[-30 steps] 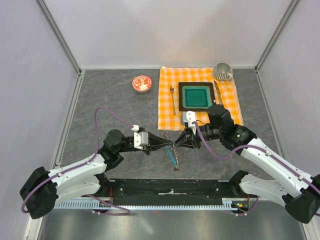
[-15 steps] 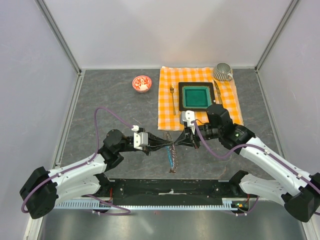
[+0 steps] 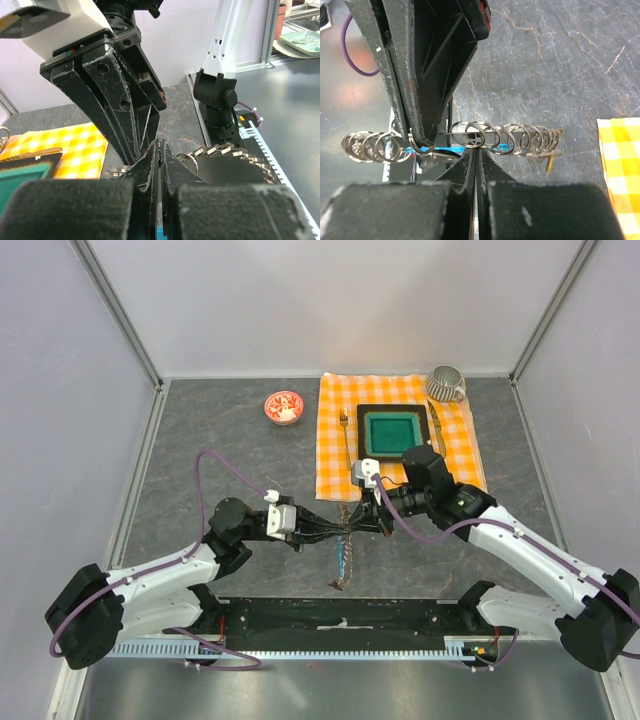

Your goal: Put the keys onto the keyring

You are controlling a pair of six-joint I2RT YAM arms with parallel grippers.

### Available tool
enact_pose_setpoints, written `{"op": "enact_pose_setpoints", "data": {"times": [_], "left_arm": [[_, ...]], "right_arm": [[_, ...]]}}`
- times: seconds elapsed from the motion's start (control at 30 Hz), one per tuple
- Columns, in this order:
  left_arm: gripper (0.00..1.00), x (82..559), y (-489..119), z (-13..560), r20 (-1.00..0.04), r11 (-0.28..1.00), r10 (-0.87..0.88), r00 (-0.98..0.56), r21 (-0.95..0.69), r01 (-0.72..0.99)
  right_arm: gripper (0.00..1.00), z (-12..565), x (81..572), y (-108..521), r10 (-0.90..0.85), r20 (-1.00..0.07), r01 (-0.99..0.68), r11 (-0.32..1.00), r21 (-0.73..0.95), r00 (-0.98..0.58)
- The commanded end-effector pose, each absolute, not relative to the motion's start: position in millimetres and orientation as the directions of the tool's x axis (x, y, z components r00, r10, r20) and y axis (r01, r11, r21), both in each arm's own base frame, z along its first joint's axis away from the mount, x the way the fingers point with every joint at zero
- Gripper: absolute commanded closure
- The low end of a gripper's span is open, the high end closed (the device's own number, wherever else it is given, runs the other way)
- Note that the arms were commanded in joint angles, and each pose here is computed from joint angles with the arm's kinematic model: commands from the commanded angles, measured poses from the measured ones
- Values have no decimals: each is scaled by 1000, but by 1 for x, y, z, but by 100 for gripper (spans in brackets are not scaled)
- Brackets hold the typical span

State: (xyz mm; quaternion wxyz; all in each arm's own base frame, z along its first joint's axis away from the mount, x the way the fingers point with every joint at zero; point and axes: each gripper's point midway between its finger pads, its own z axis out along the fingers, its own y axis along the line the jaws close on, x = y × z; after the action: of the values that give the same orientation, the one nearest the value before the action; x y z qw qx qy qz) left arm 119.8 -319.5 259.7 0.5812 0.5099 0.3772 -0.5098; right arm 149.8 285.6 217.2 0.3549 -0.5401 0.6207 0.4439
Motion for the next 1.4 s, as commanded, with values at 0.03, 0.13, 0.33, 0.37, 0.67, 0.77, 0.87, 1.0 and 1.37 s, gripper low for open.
{"op": "enact_pose_setpoints", "data": {"times": [0.03, 0.13, 0.33, 0.37, 0.67, 0.77, 0.87, 1.0, 1.37], "left_arm": [[98, 115, -318, 300, -908, -26, -323, 267, 290, 957], [98, 123, -316, 297, -910, 22, -313, 271, 278, 960], [98, 136, -311, 292, -912, 117, -283, 297, 275, 954], [98, 138, -310, 293, -909, 127, -287, 301, 275, 953], [98, 140, -307, 295, -903, 156, -312, 294, 257, 954], [98, 140, -305, 299, -897, 167, -323, 301, 259, 951], [98, 140, -303, 302, -889, 183, -336, 311, 262, 948], [98, 139, -303, 303, -891, 176, -346, 293, 245, 953], [98, 135, -302, 308, -883, 160, -375, 282, 238, 958]], "right_arm": [[100, 243, 158, 293, -296, -947, -992, 22, 122, -123], [94, 245, 165, 283, -296, -949, -991, 111, 80, -110], [79, 261, 180, 260, -274, -961, -960, 277, -32, -47], [78, 267, 178, 258, -258, -966, -958, 282, -50, -25], [65, 289, 157, 267, -130, -989, -981, 168, -93, 72], [62, 285, 151, 272, -129, -990, -990, 116, -75, 60], [60, 281, 149, 275, -126, -991, -994, 93, -58, 46], [60, 281, 149, 278, -104, -993, -995, 83, -56, 47], [64, 281, 145, 288, -70, -997, -999, 16, -35, 34]]}}
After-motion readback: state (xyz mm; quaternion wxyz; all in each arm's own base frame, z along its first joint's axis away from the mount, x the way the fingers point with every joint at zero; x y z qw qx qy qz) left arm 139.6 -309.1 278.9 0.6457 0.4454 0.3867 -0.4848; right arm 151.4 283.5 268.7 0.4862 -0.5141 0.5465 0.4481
